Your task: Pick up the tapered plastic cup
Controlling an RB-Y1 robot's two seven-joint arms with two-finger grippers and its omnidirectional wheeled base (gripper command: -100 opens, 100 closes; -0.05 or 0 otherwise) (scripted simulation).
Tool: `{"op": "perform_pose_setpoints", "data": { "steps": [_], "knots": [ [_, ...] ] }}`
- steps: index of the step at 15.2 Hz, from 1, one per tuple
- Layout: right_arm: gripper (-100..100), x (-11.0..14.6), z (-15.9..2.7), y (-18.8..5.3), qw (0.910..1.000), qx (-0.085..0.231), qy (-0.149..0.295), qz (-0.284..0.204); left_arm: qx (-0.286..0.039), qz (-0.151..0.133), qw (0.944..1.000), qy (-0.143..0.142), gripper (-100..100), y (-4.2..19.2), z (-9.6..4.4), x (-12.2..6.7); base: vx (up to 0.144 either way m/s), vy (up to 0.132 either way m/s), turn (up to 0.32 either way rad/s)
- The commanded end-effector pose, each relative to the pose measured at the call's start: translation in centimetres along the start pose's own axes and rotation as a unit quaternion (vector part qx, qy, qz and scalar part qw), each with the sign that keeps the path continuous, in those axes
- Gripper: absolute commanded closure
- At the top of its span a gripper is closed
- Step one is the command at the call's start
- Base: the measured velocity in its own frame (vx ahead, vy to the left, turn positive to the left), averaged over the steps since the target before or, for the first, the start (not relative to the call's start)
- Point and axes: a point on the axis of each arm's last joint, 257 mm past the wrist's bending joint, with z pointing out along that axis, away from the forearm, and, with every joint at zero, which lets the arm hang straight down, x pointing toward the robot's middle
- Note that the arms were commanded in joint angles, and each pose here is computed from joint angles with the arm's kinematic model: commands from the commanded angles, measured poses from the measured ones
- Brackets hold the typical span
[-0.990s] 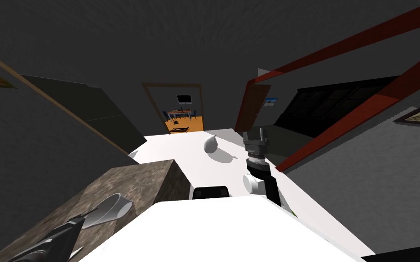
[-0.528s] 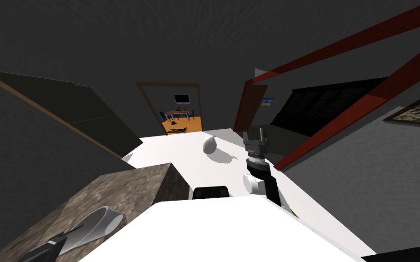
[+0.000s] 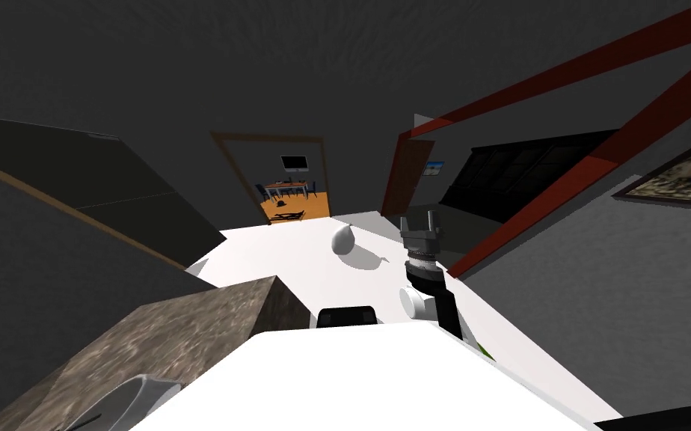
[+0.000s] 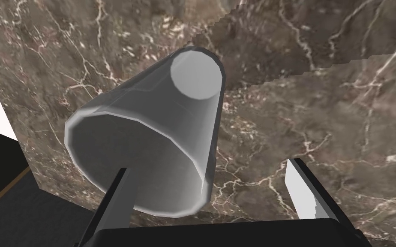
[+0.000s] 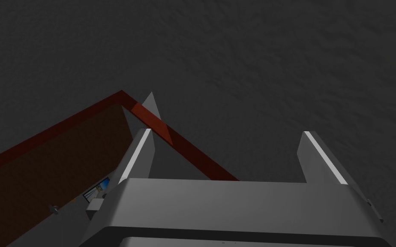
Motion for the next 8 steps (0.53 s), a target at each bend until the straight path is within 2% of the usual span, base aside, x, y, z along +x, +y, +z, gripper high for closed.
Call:
{"op": "perform_pose_setpoints", "data": {
  "steps": [1,2,4,8],
  "knots": [
    [0,0.0,0.0,0.0,1.0000,0.000,0.000,0.000,-0.025,-0.005,0.9997,0.001,-100,1.7,-0.6,-0.2,0.052,0.016,-0.070],
    [0,0.0,0.0,0.0,1.0000,0.000,0.000,0.000,-0.025,-0.005,0.9997,0.001,-100,1.7,-0.6,-0.2,0.049,0.015,-0.066],
    [0,0.0,0.0,0.0,1.0000,0.000,0.000,0.000,-0.052,-0.010,0.9986,0.002,-100,3.3,-1.4,-0.5,0.058,0.018,-0.085],
    [0,0.0,0.0,0.0,1.0000,0.000,0.000,0.000,-0.075,-0.014,0.9971,0.004,-100,4.7,-2.1,-0.7,0.054,0.025,-0.056]
  ]
}}
